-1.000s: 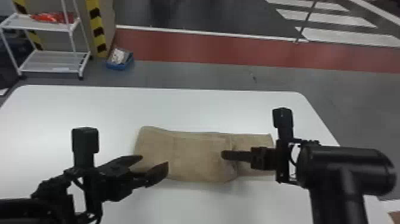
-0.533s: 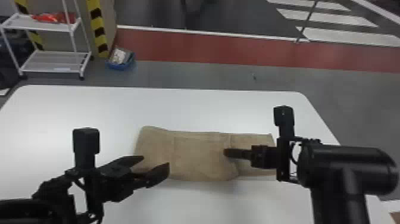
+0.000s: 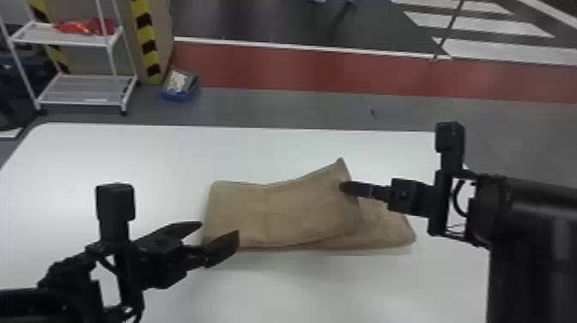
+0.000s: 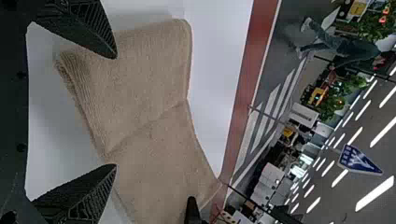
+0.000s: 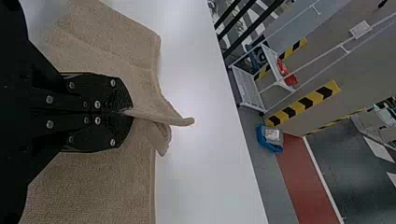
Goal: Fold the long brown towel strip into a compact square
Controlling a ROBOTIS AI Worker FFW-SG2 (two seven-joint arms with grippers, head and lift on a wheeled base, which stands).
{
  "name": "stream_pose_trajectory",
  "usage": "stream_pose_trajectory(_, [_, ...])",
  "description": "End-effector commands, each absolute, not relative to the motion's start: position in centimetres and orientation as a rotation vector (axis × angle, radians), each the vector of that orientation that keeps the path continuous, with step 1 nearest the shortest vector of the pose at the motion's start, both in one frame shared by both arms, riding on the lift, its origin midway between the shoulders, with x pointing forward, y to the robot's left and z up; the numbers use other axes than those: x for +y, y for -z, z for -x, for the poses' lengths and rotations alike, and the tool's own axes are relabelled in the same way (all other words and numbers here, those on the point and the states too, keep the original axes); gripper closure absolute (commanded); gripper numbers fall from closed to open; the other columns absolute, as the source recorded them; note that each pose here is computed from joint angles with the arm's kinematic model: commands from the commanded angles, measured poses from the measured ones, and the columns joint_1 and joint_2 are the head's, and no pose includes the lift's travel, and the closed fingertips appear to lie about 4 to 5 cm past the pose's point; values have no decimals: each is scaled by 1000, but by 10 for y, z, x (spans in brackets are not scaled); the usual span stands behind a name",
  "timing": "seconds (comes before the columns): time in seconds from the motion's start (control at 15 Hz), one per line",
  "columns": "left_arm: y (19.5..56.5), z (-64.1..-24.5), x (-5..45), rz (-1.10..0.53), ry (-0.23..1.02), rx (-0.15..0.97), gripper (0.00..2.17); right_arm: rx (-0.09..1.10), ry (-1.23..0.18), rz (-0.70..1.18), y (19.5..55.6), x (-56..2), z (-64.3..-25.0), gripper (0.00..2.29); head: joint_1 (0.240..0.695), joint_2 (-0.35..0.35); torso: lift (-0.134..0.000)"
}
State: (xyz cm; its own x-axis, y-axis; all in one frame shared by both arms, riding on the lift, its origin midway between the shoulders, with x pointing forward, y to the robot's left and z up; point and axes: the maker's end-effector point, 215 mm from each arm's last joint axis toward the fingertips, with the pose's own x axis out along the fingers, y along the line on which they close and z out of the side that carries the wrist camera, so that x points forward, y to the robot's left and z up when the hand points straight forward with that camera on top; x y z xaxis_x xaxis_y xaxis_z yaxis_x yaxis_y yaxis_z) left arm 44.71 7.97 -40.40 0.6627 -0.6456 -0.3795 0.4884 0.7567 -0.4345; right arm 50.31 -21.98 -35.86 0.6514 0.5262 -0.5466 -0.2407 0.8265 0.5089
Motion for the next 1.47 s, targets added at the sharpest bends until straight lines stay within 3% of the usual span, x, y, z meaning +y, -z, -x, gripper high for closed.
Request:
stream_pose_trajectory(0.0, [393,-454,84,316,646,503,49,748,-423,-393,380,-235,-502,1146,695,-161,-124])
stream_pose_trajectory(0.27, [392,-455,83,315,649,500,49,751,-418,-393,387,-238,-509,1143,695,-175,-124])
stream_pose_trajectory(0.6, [391,-455,93,330,639,495,49,695,-366,-441,356,-278,-501,1139,695,-183,-124])
stream_pose_trajectory(1.0, [390,-457,93,329,640,490,53,715,-363,-402,388,-280,-509,1139,695,-215,-124])
stream_pose_trajectory(1.27, [391,-456,92,330,641,493,53,661,-318,-450,360,-321,-498,1136,695,-224,-124])
stream_pose_trajectory(1.4, [394,-457,91,331,641,497,53,656,-284,-455,364,-347,-493,1136,695,-246,-124])
